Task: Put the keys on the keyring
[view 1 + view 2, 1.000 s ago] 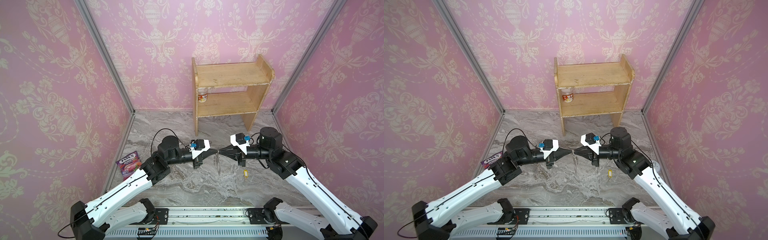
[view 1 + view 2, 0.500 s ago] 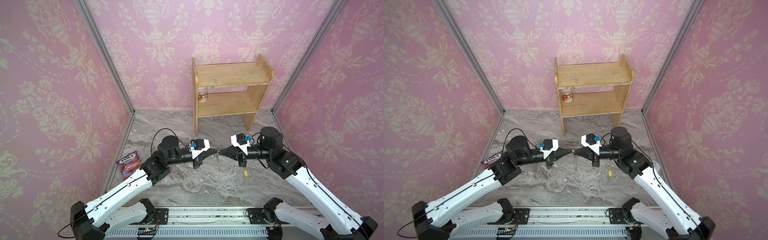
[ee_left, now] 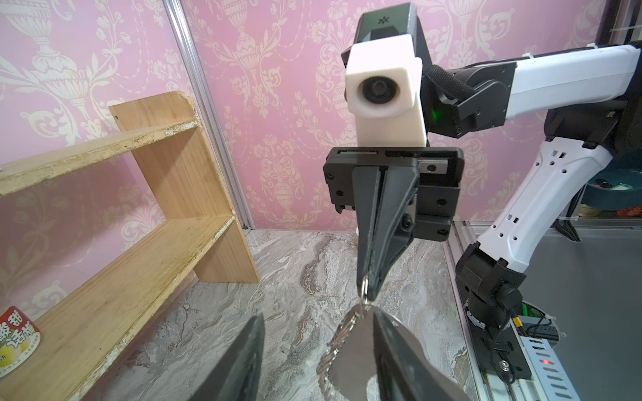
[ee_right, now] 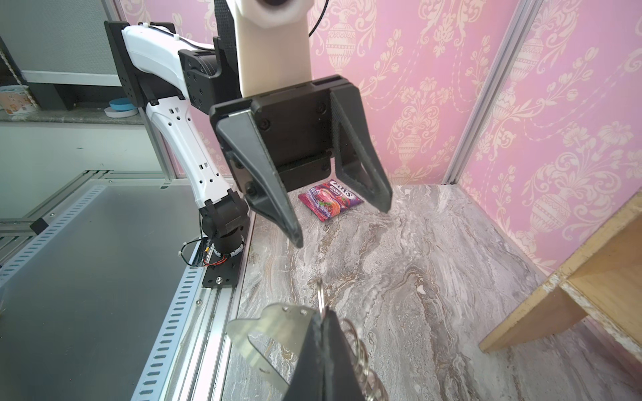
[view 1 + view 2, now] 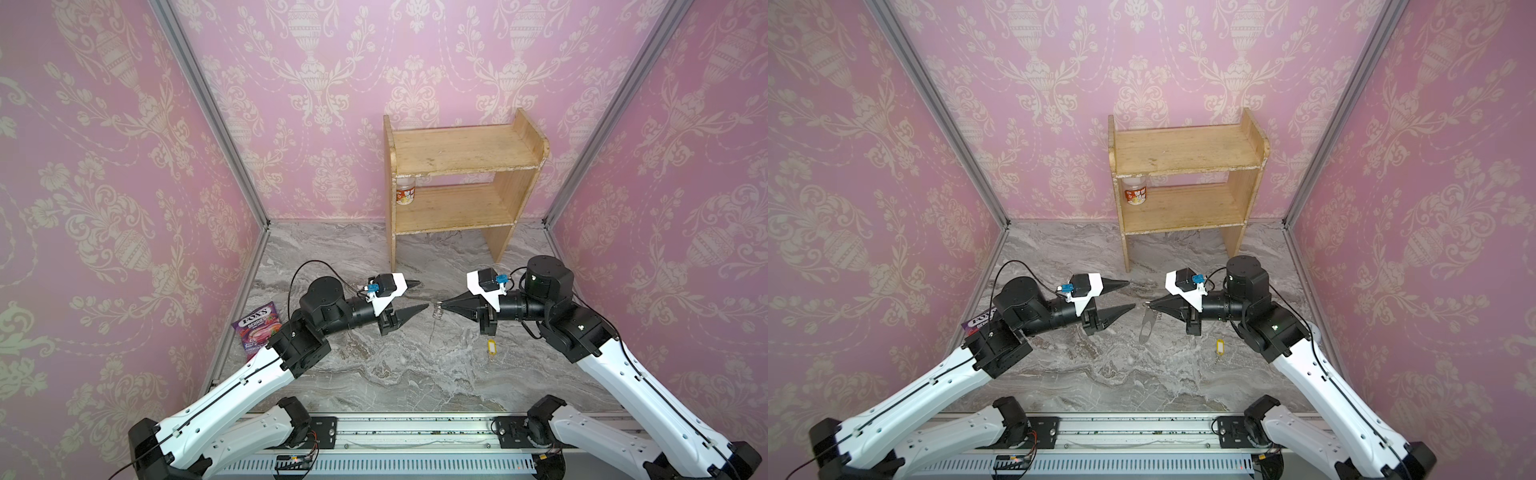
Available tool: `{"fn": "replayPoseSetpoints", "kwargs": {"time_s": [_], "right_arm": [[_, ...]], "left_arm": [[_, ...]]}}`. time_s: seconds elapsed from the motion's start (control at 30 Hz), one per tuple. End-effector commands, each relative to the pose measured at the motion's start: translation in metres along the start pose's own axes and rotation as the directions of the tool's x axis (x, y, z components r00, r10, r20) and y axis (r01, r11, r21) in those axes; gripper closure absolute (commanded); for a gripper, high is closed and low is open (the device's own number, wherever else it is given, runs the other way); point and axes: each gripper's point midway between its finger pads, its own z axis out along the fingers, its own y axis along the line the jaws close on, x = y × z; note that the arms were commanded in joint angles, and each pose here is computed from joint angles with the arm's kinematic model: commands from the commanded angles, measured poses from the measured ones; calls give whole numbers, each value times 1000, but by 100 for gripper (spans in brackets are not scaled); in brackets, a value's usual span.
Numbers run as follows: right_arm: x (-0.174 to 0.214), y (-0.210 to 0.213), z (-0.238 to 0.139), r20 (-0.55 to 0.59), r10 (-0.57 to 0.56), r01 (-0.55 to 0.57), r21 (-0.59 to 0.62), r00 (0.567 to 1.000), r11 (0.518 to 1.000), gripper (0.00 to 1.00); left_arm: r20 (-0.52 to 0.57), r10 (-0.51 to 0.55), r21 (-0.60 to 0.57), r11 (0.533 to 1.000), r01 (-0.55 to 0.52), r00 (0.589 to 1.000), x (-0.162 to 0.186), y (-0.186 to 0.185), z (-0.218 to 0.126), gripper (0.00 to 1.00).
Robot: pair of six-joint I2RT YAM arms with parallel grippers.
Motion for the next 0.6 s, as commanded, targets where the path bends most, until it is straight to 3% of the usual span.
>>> {"fn": "replayPoseSetpoints", "kwargs": {"time_s": [0.0,0.27,0.57], "right_arm": [[-21,0,-5,58,-32,31,14,998,999,100],[-32,2,-7,143,-60,58,22,988,998,100],[-31,-2,-4,147,-55,52,24,988,998,100]], "left_arm": [[1,-40,-1,999,40,999,4,2,2,50],[37,-74,82,994,71,997,-5,-6,11,58],[74,-85,110,991,77,994,-15,-9,11,62]]}}
